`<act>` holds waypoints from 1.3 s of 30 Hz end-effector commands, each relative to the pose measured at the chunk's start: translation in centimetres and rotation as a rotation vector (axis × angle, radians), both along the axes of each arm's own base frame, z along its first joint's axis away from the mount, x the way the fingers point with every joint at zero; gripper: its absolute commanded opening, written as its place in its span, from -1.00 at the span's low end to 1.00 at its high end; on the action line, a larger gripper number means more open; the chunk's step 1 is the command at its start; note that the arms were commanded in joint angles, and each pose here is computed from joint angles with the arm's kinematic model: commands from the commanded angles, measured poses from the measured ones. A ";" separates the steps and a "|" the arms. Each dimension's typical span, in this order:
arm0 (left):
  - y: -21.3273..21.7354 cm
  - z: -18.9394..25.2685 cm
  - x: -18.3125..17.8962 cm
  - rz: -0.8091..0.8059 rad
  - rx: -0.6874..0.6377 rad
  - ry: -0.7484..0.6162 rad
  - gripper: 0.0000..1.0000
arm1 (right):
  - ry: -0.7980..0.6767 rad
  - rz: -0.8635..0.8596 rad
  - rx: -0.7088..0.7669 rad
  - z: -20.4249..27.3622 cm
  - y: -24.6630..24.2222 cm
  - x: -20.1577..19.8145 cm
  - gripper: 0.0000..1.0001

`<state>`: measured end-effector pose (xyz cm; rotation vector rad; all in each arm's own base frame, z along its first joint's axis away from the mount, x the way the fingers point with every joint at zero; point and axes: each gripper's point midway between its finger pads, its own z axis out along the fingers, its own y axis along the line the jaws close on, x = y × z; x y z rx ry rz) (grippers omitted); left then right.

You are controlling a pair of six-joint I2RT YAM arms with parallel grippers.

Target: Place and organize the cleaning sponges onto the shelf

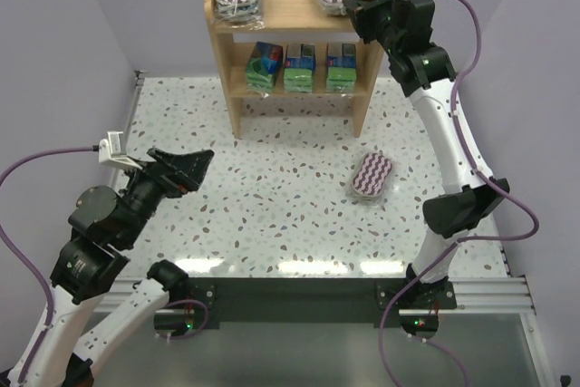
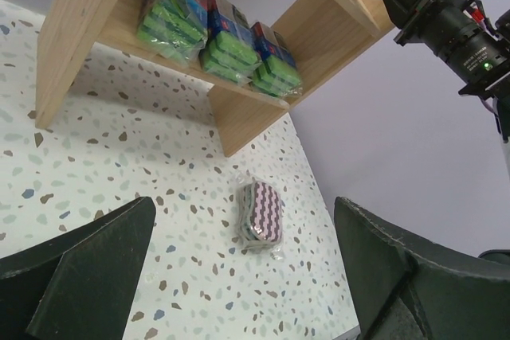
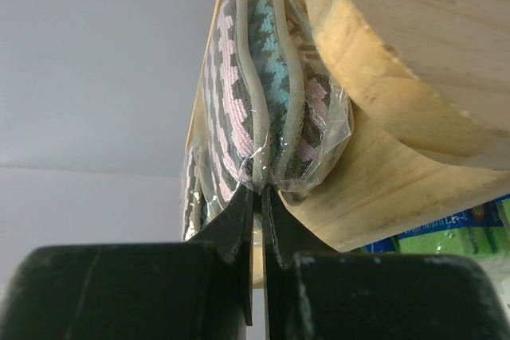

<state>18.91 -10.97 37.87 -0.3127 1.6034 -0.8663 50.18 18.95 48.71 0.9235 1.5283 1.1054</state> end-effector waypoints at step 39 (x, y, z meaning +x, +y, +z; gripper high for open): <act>0.5 -1.3 -0.4 0.023 -0.026 0.053 1.00 | -0.257 -0.124 0.062 7.2 -2.6 -3.5 0.21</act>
